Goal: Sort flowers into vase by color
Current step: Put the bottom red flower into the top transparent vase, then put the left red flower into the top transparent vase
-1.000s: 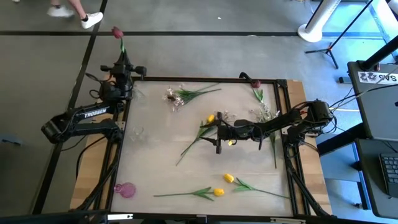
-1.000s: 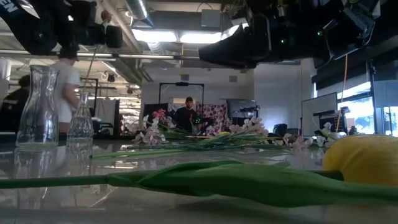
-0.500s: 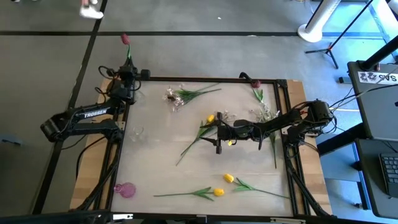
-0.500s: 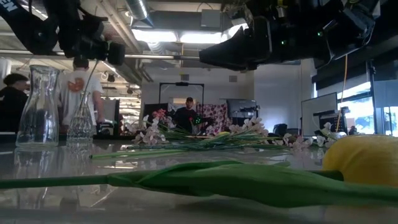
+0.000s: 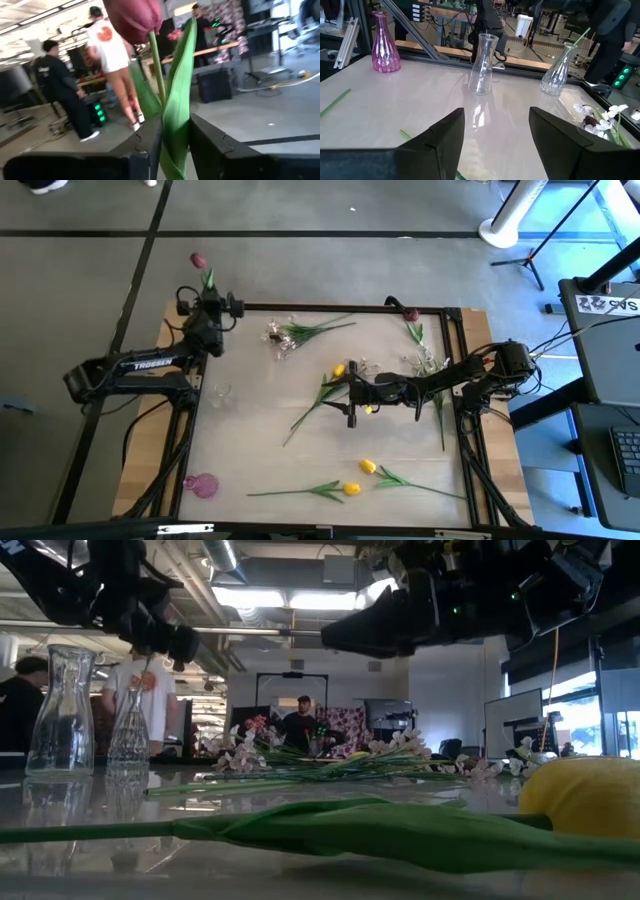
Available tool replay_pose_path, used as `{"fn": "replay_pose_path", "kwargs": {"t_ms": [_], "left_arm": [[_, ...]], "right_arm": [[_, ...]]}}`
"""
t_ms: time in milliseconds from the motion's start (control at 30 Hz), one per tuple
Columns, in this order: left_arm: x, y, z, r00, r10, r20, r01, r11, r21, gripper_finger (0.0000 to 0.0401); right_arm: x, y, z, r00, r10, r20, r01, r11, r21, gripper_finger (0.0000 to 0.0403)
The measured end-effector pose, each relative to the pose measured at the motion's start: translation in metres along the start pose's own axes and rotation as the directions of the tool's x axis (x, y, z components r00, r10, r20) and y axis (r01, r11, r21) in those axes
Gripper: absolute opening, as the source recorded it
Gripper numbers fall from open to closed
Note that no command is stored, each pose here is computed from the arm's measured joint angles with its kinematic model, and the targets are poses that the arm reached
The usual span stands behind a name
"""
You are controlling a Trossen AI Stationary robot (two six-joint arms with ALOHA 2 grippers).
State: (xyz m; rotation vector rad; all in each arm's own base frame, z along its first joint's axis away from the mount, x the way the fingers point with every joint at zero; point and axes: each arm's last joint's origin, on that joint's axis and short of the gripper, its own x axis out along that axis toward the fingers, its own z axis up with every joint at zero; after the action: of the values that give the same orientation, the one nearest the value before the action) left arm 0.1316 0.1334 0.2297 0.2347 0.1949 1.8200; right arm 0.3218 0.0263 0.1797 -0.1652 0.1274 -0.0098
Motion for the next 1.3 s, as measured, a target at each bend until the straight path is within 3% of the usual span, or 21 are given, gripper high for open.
{"fn": "replay_pose_path", "kwargs": {"t_ms": [200,467,700,900,967,1033,1133,1300], "left_arm": [[-0.018,0.001,0.005,0.997,0.073,-0.040,-0.071,0.996,0.045,0.0115],[-0.049,0.003,0.015,0.999,0.013,-0.042,-0.013,1.000,0.005,0.0138],[-0.085,0.015,0.028,0.990,-0.136,-0.024,0.133,0.987,-0.089,0.0146],[-0.115,0.025,0.034,0.940,-0.339,0.033,0.339,0.921,-0.194,0.0146],[-0.128,0.027,0.035,0.898,-0.434,0.071,0.438,0.870,-0.227,0.0146],[-0.142,0.030,0.036,0.825,-0.548,0.135,0.564,0.785,-0.258,0.0146],[-0.162,0.032,0.036,0.649,-0.717,0.254,0.759,0.589,-0.278,0.0146],[-0.188,0.034,0.031,0.275,-0.881,0.385,0.957,0.211,-0.201,0.0146]], "right_arm": [[0.000,0.000,-0.001,1.000,0.001,-0.007,-0.001,1.000,0.020,0.0223],[0.001,0.000,0.001,1.000,0.001,-0.006,0.000,1.000,0.021,0.0223],[0.017,-0.004,0.019,0.996,-0.019,-0.085,0.019,1.000,0.003,0.0223],[0.031,-0.014,0.036,0.974,-0.037,-0.222,0.030,0.999,-0.034,0.0223],[0.034,-0.022,0.044,0.968,-0.069,-0.242,0.057,0.997,-0.058,0.0223],[0.038,-0.035,0.053,0.957,-0.113,-0.267,0.091,0.992,-0.093,0.0223],[0.042,-0.068,0.066,0.933,-0.195,-0.304,0.166,0.979,-0.117,0.0223],[0.047,-0.133,0.059,0.861,-0.323,-0.392,0.305,0.946,-0.110,0.0223]]}}
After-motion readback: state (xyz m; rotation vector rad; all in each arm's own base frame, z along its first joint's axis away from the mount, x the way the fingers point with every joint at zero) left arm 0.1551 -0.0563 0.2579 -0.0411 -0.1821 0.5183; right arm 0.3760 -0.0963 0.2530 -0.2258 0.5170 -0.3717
